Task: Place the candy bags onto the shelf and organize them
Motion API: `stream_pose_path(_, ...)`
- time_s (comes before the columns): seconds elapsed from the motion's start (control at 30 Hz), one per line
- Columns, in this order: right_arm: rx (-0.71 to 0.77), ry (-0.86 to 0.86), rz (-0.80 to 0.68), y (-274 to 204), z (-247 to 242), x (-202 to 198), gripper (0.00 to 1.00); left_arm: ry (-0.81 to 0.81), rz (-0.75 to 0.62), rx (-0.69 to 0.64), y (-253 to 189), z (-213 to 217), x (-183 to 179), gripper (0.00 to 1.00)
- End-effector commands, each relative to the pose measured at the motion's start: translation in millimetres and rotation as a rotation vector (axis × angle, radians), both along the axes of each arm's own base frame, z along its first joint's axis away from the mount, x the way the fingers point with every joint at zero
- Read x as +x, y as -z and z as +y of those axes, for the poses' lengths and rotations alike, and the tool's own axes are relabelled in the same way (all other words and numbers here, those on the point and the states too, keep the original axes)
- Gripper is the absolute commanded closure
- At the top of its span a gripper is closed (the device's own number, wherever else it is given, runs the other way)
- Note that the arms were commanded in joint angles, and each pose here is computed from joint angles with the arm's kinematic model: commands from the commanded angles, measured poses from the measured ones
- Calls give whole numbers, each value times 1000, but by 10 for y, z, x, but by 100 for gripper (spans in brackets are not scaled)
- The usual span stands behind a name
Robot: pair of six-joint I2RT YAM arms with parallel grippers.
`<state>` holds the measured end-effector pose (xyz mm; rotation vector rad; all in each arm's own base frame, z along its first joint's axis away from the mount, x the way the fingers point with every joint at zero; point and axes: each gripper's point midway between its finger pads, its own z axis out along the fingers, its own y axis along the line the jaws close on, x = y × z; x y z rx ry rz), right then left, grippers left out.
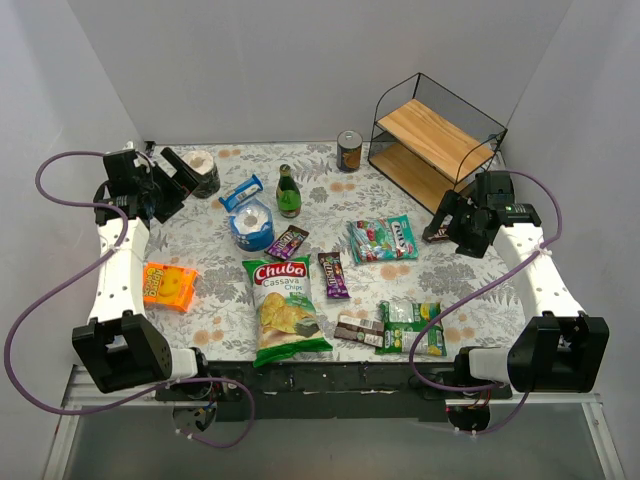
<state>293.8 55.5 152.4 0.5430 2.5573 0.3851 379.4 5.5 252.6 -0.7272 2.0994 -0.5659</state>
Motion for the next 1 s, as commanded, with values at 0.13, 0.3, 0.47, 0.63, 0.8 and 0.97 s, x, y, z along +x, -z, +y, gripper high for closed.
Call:
stream_pose_path(0.13,-2,-2,8,-22,-14,3,4,122,-114,-29,-379,-216,-100,2)
stream_pose_path(0.3,10,-9,-19,-59,3,-37,5,209,-181,-87,-561,-377,-64,2)
stream_pose_path(0.47,-1,5,-19,-80,-25,-116,5,323,-259,-150,-801,-569,-84,2)
stream_pose_path(0.63,15,6,-8,-71,-2,-249,5,535,-357,-236,-1057,-911,-250,2)
stream_pose_path(0.8,-6,39,40,-12,-58,-469,5,750,-423,-277,-1259,-1363,-444,2)
stream_pose_path(0.97,-34,82,121,113,-131,-706,6,856,-406,-315,-1177,-1845,-590,2)
